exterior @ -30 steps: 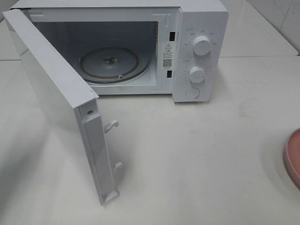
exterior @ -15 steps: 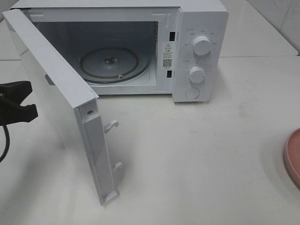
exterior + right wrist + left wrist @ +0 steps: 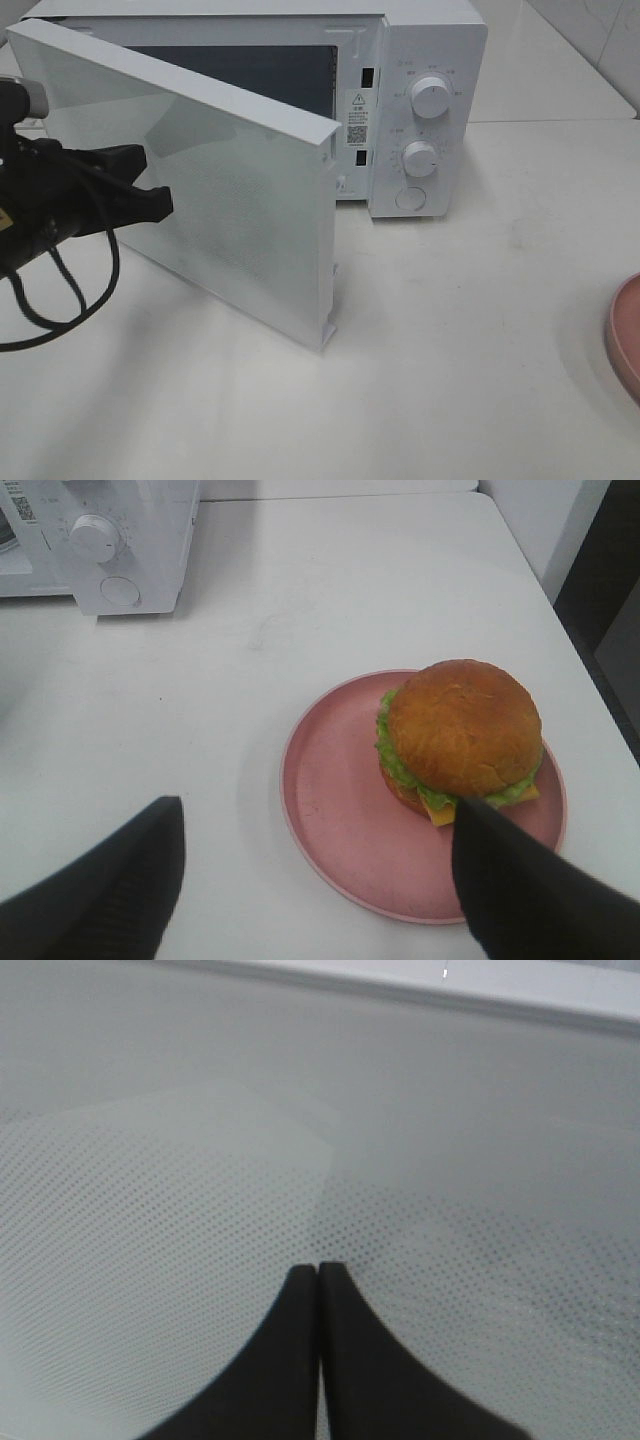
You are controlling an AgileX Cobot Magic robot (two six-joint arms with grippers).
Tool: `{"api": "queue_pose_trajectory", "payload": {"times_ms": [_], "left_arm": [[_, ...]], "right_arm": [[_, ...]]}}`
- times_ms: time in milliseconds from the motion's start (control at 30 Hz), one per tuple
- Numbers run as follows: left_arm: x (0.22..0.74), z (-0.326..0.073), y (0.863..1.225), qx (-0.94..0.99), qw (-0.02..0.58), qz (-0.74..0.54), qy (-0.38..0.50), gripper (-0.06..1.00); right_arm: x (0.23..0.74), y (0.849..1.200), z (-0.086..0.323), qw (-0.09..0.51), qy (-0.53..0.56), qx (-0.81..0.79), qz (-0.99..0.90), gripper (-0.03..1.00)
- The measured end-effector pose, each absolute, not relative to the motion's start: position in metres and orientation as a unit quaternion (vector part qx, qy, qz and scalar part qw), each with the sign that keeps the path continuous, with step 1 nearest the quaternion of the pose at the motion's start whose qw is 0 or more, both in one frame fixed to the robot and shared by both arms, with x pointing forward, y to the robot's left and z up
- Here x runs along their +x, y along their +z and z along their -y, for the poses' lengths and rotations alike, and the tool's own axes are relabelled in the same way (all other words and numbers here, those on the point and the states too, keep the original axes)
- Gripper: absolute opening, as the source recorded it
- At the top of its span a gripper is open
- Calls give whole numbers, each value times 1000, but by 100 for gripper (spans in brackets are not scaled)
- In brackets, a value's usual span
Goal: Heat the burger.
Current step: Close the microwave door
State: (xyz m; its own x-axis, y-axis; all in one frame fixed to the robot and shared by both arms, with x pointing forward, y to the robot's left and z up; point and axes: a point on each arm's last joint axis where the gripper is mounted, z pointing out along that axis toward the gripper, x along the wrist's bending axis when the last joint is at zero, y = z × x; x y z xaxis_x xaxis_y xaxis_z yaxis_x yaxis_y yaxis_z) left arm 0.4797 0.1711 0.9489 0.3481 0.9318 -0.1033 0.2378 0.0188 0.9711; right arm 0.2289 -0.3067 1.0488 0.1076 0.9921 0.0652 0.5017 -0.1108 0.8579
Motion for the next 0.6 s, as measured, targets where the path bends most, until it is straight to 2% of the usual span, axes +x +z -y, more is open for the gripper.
{"api": "queue_pose_trajectory", "payload": {"times_ms": [600], "left_arm": [[525, -107, 952, 620, 522, -493, 315, 0]], "right_arm": [[229, 1049, 307, 349, 351, 657, -568, 72]]}}
